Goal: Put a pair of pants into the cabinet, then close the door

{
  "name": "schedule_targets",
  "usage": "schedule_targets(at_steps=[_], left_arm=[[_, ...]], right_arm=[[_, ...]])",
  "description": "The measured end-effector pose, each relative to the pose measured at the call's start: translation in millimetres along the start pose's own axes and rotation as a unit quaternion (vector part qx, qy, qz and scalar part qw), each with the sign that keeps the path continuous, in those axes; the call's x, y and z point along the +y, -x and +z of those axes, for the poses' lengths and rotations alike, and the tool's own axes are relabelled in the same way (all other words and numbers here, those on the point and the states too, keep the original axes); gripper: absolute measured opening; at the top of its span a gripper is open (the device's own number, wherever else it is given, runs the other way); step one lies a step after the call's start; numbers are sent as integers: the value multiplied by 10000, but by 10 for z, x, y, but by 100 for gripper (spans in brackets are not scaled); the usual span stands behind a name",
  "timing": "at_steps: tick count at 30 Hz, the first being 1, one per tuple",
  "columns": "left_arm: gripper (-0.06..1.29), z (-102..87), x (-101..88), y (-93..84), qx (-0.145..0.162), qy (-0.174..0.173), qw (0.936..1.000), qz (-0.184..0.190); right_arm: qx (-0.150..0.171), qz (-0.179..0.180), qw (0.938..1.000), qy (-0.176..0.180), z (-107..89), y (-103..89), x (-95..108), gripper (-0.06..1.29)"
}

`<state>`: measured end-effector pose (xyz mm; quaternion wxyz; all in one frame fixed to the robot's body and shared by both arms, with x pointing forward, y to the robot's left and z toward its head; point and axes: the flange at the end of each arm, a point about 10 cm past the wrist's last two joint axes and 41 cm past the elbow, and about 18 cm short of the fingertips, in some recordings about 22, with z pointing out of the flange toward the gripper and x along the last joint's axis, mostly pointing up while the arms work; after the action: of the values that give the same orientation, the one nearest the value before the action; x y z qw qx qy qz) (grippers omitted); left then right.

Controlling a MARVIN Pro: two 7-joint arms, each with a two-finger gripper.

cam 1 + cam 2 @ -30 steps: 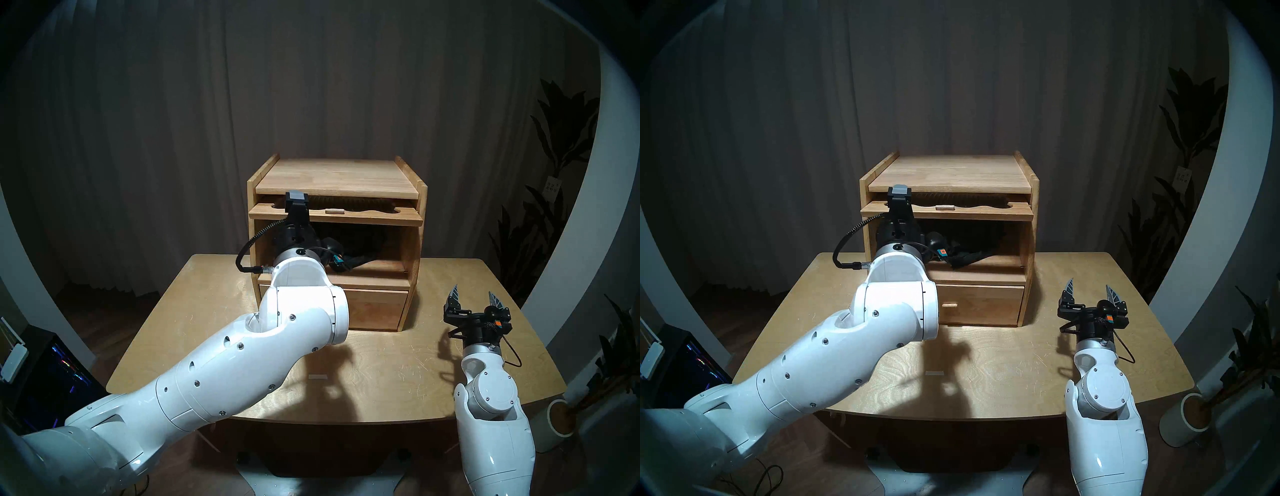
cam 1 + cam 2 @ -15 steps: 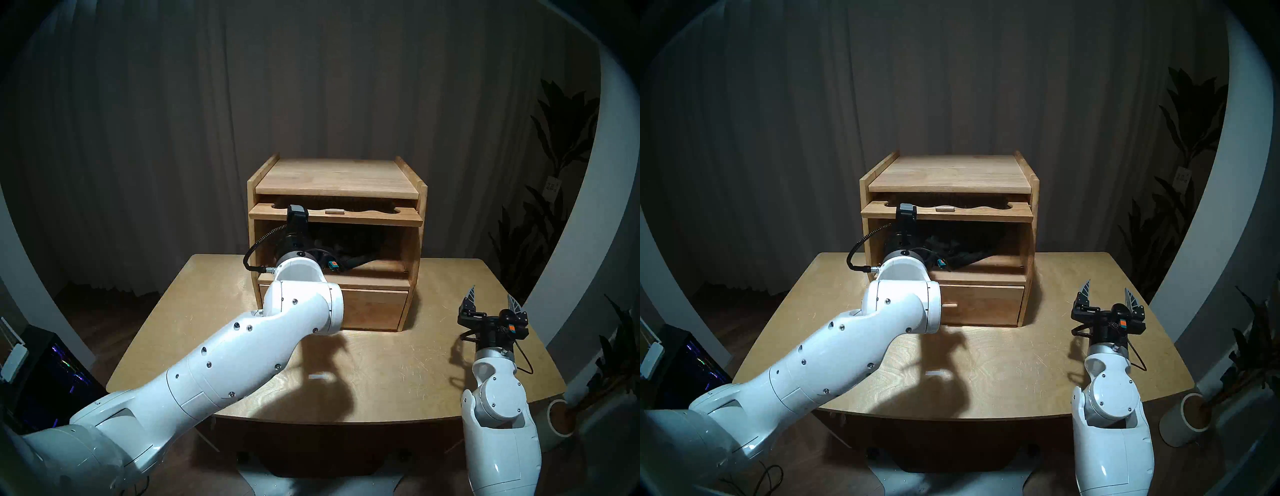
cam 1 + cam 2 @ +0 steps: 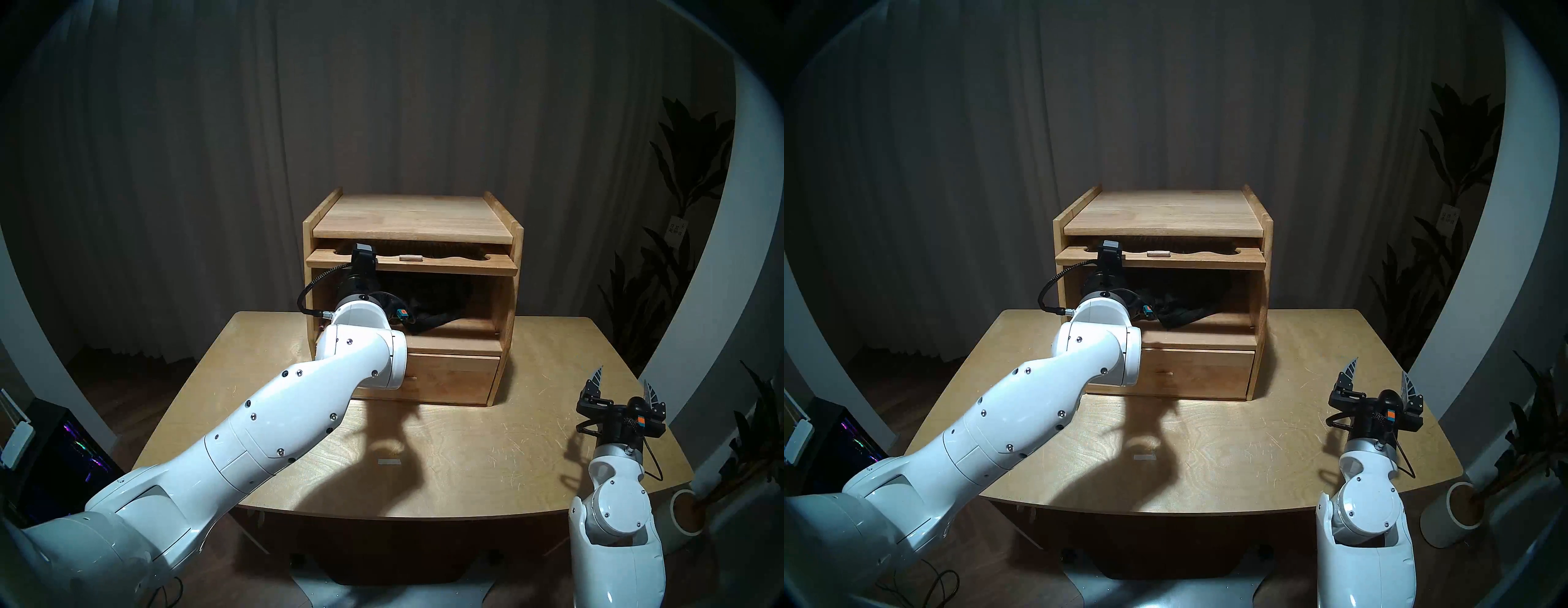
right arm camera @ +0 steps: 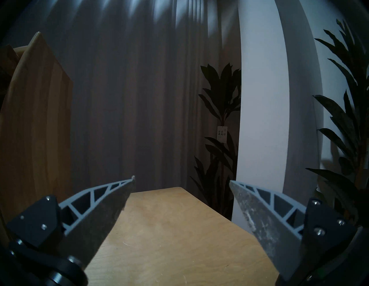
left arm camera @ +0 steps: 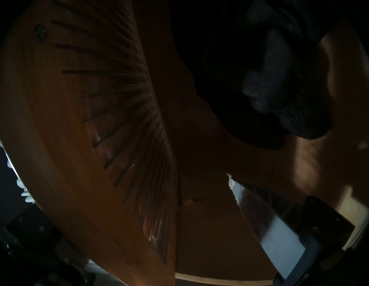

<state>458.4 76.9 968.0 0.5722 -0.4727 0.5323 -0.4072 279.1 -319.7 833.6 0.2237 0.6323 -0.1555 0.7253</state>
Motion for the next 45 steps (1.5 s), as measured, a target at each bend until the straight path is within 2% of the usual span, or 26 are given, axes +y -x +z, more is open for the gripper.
schedule_targets(at_steps=[3,4,5,6,11,12,13,17,18,21,23,25,27,34,36,37,39,42,45], left_arm=[[94,12,-149,-8,57,-351,9993,-136],[61,7,-215,-14,93,-434,9988,-229],[55,3,-214,-19,105,-439,9987,-245],[26,-22,-203,-31,150,-420,9985,-306],[26,-191,-190,-84,302,-428,9975,-482],[25,-251,-191,-114,368,-436,9970,-522],[24,-394,-188,-187,519,-454,9958,-603],[21,-565,-179,-249,645,-457,9943,-711],[17,-623,-176,-257,665,-460,9939,-745],[7,-748,-140,-242,615,-491,9939,-767],[5,-777,-112,-220,530,-523,9945,-742],[4,-776,-89,-192,425,-555,9950,-717],[-3,-714,-68,-129,240,-583,9956,-695],[-3,-551,-142,4,-38,-633,9953,-728],[7,-562,-184,-1,-25,-633,9949,-786],[25,-571,-200,-7,-13,-629,9947,-814],[92,-582,-219,-21,12,-597,9946,-848],[126,-583,-216,-43,62,-535,9951,-827],[126,-557,-172,-77,121,-450,9962,-735]], right_arm=[[-12,-22,10000,23,-57,-7,-25,124],[-17,-29,10000,14,-81,-10,-50,124],[-18,-32,10000,11,-89,-11,-59,124],[-21,-38,10000,-1,-113,-15,-87,124],[-29,-50,10000,-37,-157,-19,-153,124],[-28,-52,10000,-47,-163,-20,-169,124],[-23,-55,10000,-72,-170,-22,-202,124],[-10,-55,9999,-112,-170,-30,-253,124],[-5,-56,9999,-126,-168,-31,-269,124],[1,-75,9999,-152,-148,-22,-297,124],[4,-120,9998,-161,-119,-11,-288,124],[-3,-202,9996,-175,-78,3,-256,124],[-6,-365,9991,-210,6,16,-185,124],[126,-880,9956,-297,292,-57,55,124],[158,-1026,9939,-370,383,-82,108,124],[162,-1077,9932,-399,416,-86,127,124],[152,-1166,9920,-470,475,-83,159,124],[122,-1252,9906,-535,534,-63,192,124],[106,-1304,9897,-575,577,-46,218,124]])
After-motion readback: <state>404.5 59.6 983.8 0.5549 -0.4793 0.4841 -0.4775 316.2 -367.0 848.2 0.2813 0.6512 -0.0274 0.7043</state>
